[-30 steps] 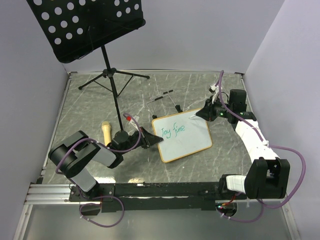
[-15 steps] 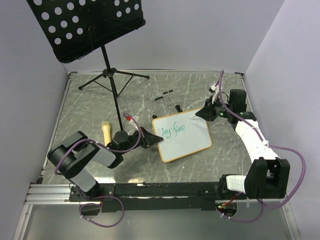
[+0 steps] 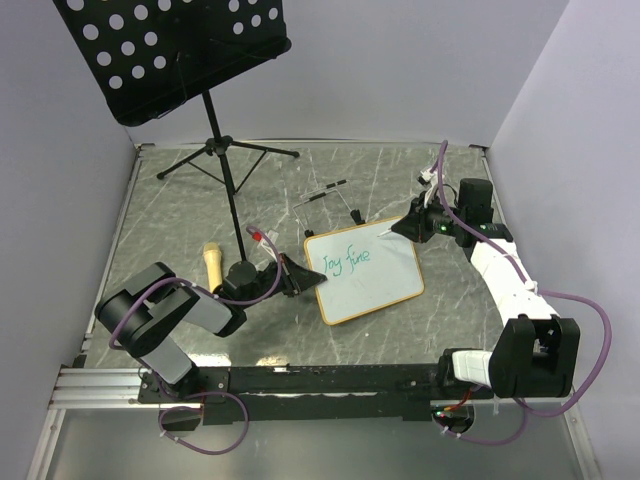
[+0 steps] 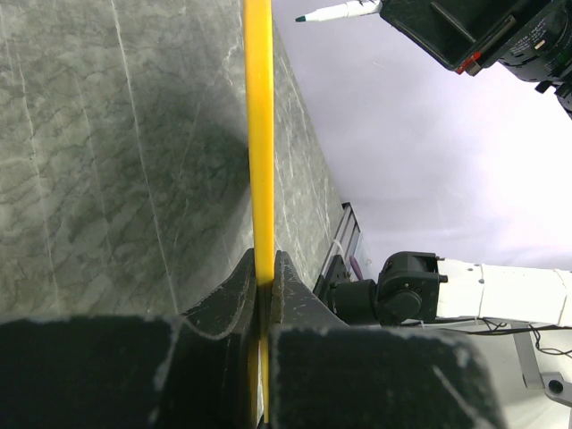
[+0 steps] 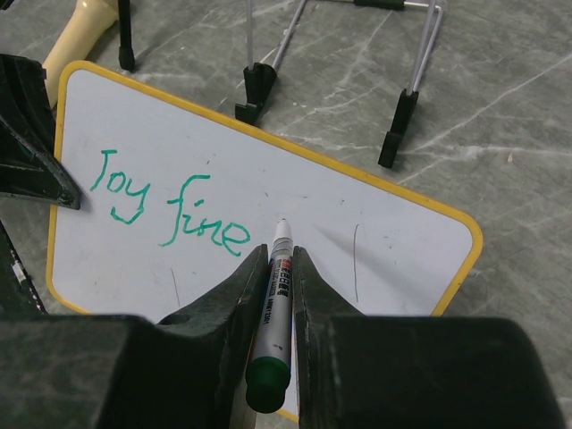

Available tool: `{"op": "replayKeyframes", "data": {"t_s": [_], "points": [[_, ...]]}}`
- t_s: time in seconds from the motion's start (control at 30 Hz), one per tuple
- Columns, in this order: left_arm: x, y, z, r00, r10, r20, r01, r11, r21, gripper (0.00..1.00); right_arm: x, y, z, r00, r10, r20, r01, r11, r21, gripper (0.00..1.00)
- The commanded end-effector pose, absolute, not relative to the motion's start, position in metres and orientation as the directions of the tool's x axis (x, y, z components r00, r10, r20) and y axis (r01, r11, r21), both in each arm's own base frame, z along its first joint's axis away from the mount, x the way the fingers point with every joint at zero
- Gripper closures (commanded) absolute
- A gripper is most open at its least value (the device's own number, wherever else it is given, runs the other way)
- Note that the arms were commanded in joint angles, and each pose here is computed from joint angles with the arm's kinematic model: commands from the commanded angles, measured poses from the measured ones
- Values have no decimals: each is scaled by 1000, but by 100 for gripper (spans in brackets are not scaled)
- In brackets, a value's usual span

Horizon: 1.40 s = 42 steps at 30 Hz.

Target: Write a sentence on the whiteboard

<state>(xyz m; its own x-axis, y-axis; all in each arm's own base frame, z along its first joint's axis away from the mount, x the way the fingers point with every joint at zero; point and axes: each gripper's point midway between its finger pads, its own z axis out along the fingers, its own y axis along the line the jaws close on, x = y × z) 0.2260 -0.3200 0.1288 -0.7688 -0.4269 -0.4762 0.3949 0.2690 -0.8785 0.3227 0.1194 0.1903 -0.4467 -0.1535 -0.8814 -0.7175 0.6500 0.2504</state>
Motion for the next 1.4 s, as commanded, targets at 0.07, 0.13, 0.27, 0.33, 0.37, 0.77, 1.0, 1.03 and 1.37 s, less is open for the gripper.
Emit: {"op": "replayKeyframes", "data": {"t_s": [0.07,0.13,0.27,0.33,0.37,0.77,1.0,1.03,1.37], "points": [[223,-319,212,-626,-540,-562,623,87,-778,99,325,121,193,-421,-154,-894,-737,633,238,100],[223,-319,212,-626,-540,-562,623,87,-778,99,325,121,193,-421,-154,-894,-737,633,238,100],[222,-319,212,-626,-540,-563,624,86,-776,99,325,120,193,-423,-155,-893,-736,634,238,100],[222,-319,211,-626,-540,-563,622,89,-778,99,325,121,193,-422,-155,-893,-737,632,239,100],[221,-319,212,-627,-538,-563,624,86,-777,99,325,121,192,-422,-155,-893,-737,632,239,100],[221,-318,212,-624,-540,-565,625,89,-776,99,325,121,192,-424,-154,-893,-737,632,240,100],[222,-319,212,-622,-538,-570,626,95,-774,99,326,121,190,-432,-153,-889,-735,630,249,100],[222,-319,213,-620,-537,-572,630,95,-771,99,325,121,190,-434,-153,-888,-735,630,250,100],[223,-319,216,-617,-539,-573,629,99,-771,99,326,121,190,-432,-151,-889,-735,630,250,100]]}}
